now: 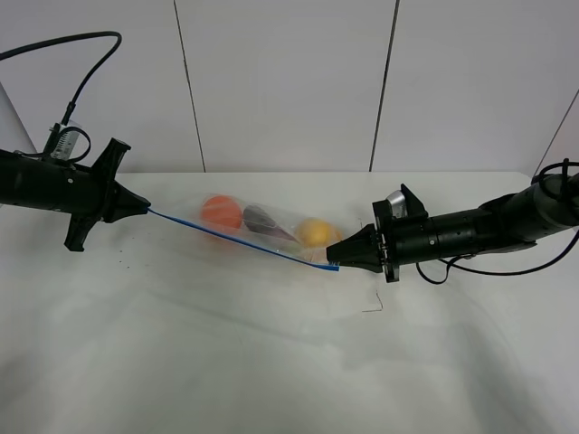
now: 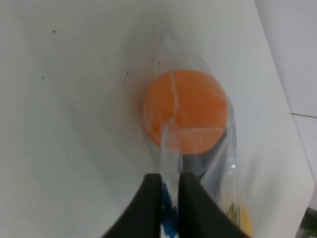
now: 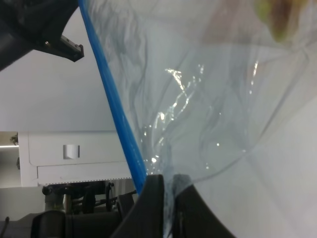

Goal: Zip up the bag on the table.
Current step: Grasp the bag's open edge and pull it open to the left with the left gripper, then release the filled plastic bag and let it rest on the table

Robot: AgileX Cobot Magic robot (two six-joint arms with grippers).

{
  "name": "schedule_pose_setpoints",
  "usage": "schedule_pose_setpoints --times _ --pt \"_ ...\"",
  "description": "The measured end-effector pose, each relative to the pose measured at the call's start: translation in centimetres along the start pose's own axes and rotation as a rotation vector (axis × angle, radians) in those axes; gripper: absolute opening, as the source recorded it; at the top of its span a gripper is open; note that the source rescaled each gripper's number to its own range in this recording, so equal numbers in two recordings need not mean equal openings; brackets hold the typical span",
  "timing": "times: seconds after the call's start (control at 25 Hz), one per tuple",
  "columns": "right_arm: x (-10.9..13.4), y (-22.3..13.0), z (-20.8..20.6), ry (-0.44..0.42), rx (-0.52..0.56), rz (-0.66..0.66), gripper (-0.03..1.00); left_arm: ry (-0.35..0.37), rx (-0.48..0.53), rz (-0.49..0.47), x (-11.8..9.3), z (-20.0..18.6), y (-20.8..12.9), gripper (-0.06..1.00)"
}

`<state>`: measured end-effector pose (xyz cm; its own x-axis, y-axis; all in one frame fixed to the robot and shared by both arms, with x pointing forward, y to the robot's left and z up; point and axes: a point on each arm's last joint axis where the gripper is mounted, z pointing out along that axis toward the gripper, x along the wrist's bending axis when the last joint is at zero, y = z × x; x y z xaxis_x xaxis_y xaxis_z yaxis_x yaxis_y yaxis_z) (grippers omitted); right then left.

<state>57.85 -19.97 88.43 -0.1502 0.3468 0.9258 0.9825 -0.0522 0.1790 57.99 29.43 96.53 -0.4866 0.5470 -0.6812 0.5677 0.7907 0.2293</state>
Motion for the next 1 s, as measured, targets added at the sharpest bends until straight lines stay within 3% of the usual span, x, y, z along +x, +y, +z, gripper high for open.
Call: schedule_pose_setpoints --times 0.2,0.28,0.52,0.76,0.88,1.0 --pt "-0.1 -0.2 0.0 -0.01 0.018 -0.008 0.0 0.012 -0.037 0.0 0.3 -0.1 0.5 0.83" --pt "-0.1 -0.2 0.0 -0.011 0.019 -0.009 0.0 0.026 -0.048 0.047 0.4 -0.1 0.7 0.94" --pt "-0.1 -0.2 0.0 -0.011 0.019 -0.009 0.0 0.073 -0.094 0.368 -0.4 -1.5 4.0 1.0" --pt "-0.1 -0.2 0.0 -0.011 0.019 -0.009 0.0 0.21 -0.048 0.894 -2.5 -3.3 6.3 1.0" --pt "-0.1 -0.2 0.0 -0.011 0.019 -0.009 0.0 0.287 -0.002 1.003 -2.9 -4.0 6.8 1.0" --pt "-0.1 -0.2 0.0 -0.011 0.019 -0.009 0.0 0.342 0.059 1.004 -2.9 -4.6 6.9 1.0"
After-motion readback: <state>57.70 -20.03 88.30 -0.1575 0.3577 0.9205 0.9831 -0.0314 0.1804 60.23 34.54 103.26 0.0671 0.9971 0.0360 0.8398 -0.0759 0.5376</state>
